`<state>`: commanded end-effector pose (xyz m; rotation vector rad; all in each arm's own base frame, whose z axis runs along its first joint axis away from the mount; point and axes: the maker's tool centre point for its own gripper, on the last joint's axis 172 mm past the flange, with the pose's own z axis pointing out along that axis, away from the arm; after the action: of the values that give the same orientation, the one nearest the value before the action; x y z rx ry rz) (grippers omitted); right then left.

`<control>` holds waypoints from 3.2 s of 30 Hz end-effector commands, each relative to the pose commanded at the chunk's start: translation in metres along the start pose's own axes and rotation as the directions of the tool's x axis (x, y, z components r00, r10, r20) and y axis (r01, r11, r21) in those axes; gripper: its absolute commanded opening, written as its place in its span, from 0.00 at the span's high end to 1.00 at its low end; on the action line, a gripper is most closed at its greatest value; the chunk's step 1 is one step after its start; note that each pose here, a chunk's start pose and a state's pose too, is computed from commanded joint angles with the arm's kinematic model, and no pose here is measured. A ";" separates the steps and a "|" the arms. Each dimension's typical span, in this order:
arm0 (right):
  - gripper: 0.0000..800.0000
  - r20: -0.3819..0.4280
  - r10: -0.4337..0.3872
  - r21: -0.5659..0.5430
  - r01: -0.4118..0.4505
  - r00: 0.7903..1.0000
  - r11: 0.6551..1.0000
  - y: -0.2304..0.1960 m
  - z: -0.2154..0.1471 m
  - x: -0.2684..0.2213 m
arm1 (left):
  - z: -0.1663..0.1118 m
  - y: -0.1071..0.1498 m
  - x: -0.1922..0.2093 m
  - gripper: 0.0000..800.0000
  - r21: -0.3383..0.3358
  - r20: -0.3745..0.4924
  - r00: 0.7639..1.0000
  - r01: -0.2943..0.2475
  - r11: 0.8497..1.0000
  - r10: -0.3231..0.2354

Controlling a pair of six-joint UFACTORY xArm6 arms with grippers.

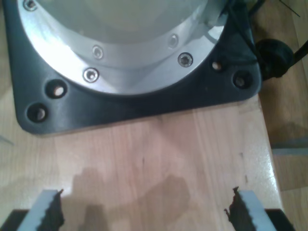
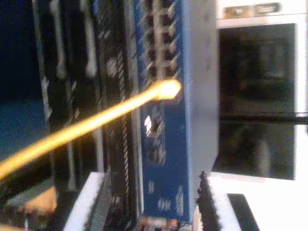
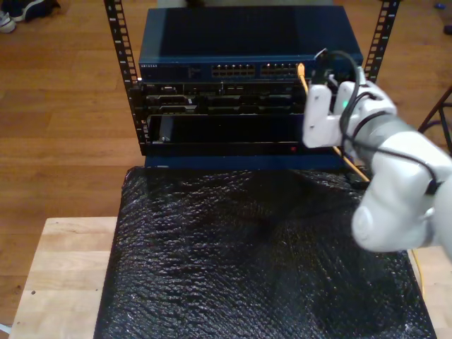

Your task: Grab the cable and plug it in

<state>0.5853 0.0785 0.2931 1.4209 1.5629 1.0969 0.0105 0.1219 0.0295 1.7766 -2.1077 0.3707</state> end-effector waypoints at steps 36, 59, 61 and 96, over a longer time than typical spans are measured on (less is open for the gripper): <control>0.00 0.196 -0.219 0.722 0.010 0.956 0.691 -0.105 -0.115 -0.291 | 0.000 0.000 0.000 0.00 0.000 0.000 1.000 0.000 1.000 0.000; 0.00 0.063 -0.063 0.920 -0.033 0.996 0.390 -0.213 -0.330 -0.290 | 0.000 0.000 0.000 0.00 0.000 0.000 1.000 0.000 1.000 0.000; 0.00 0.059 -0.050 0.926 -0.036 0.997 0.377 -0.221 -0.349 -0.290 | 0.000 0.000 0.000 0.00 0.000 0.000 1.000 0.000 1.000 0.000; 0.00 -0.016 0.108 0.944 -0.020 0.994 0.331 -0.405 -0.463 -0.211 | 0.000 0.000 0.000 0.00 0.000 0.000 1.000 0.000 1.000 0.000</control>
<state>0.0345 -0.1903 0.0764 2.1976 2.4000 0.1058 0.0105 0.1219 0.0295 1.7766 -2.1077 0.3707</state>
